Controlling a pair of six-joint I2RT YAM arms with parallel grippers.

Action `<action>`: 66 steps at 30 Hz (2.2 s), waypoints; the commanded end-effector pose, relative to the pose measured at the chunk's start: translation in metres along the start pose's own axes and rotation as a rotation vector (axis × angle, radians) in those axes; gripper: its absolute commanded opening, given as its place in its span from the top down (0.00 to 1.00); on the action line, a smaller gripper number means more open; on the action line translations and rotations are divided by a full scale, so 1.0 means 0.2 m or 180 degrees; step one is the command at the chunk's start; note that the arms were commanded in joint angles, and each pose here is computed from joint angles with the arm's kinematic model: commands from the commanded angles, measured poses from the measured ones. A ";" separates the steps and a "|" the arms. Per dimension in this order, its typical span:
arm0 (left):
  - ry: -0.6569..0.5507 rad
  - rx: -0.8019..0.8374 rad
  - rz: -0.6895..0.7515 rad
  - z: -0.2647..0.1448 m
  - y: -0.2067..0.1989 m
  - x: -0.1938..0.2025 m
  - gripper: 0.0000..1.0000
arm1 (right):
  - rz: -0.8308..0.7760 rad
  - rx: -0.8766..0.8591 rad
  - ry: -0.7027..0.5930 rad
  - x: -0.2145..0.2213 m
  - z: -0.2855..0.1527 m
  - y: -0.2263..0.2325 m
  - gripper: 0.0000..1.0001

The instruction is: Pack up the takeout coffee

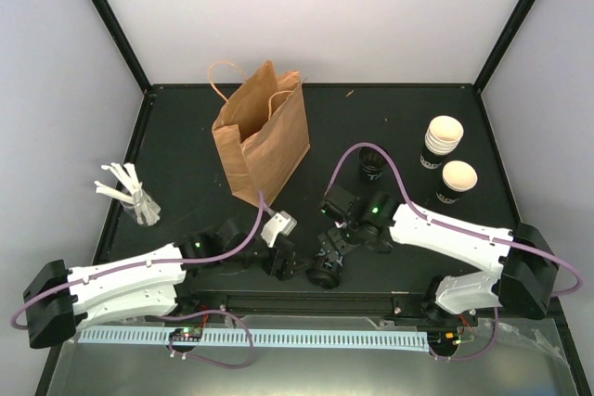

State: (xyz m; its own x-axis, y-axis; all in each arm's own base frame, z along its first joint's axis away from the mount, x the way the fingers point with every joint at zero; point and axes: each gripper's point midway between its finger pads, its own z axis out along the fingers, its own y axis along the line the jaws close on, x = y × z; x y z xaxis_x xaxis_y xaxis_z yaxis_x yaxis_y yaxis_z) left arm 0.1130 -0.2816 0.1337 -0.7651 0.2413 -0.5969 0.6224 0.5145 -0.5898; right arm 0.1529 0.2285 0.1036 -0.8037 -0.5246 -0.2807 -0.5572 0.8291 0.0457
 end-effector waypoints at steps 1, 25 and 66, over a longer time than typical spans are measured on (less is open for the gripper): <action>-0.0109 0.0001 0.0127 -0.01 -0.06 0.02 0.05 | 0.0100 -0.0183 -0.0165 -0.03 -0.02 0.03 0.00; 0.0009 0.0064 0.0811 0.13 -0.03 0.15 0.06 | 0.0577 -0.1104 -0.0334 -0.05 0.05 0.11 0.12; 0.0303 -0.0094 0.0896 0.22 0.06 0.21 0.29 | 0.0540 -0.1173 -0.0144 -0.08 0.20 0.15 0.18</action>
State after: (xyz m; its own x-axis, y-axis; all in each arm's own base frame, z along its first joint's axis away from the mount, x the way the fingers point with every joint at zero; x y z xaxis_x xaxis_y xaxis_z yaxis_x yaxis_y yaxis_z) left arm 0.0976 -0.3013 0.0784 -0.6205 0.3927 -0.6788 0.7704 0.4671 -0.4339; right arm 0.1568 0.2678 0.0711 -0.8914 -0.3596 -0.2760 -0.4491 0.7832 0.4301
